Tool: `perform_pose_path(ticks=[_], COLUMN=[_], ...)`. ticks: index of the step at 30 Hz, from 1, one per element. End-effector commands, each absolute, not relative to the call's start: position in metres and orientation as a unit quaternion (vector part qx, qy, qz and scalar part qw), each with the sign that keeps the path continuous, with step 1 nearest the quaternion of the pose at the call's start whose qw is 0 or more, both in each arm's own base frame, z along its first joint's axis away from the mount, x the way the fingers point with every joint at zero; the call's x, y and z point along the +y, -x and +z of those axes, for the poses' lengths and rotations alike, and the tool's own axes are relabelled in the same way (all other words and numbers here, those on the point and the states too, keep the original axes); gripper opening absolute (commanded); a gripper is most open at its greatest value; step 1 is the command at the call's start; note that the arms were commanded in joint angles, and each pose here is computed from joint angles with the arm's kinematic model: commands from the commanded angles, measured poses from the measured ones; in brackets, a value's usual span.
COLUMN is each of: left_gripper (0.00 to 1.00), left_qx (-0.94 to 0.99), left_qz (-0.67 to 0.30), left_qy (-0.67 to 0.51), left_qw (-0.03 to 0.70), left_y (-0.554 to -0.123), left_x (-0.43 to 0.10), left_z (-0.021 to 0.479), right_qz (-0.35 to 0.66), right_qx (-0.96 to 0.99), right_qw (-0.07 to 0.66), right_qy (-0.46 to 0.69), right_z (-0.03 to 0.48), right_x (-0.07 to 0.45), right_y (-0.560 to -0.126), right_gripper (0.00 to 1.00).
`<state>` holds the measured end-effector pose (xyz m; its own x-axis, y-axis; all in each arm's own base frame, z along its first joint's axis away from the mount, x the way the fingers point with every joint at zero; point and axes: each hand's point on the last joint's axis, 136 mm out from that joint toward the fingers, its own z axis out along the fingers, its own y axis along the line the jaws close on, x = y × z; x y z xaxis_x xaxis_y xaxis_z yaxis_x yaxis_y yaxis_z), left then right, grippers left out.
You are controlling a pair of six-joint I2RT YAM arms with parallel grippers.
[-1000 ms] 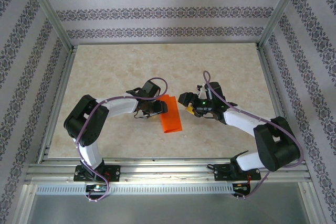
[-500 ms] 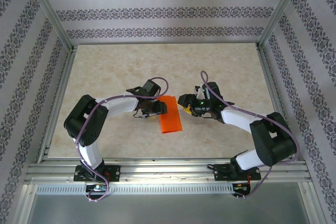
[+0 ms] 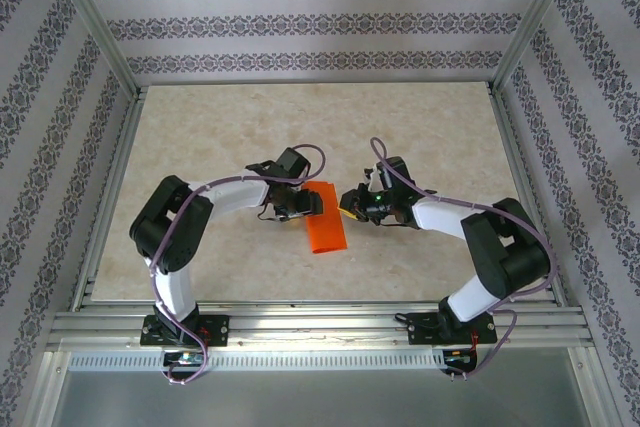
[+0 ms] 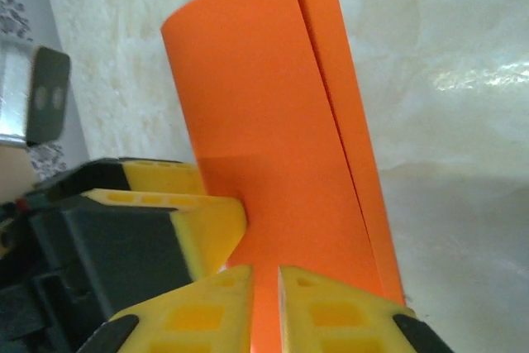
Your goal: Fold a paper plane with a square sheet of paper (pick it up from the middle)
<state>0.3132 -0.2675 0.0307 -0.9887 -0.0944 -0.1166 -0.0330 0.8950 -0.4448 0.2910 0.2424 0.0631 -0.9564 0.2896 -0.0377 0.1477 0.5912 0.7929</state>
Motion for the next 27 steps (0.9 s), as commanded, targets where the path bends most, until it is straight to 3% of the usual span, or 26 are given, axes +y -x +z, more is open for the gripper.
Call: perform_pose_path(ticks=[1, 7, 27], left_gripper=[0.61, 0.61, 0.62], left_qx=[0.977, 0.979, 0.972], left_qz=[-0.204, -0.201, -0.227], left_qy=[0.024, 0.015, 0.013], left_qw=[0.051, 0.035, 0.057], left_y=[-0.311, -0.306, -0.307], left_x=[-0.265, -0.269, -0.276], left_z=[0.023, 0.017, 0.034], right_qz=[0.43, 0.427, 0.346], right_qx=[0.894, 0.899, 0.931], right_qw=[0.07, 0.048, 0.009], right_qy=[-0.101, -0.086, -0.117], right_z=[0.061, 0.053, -0.001], right_x=[0.25, 0.262, 0.255], right_y=[-0.291, -0.293, -0.276], right_gripper=[0.11, 0.01, 0.0])
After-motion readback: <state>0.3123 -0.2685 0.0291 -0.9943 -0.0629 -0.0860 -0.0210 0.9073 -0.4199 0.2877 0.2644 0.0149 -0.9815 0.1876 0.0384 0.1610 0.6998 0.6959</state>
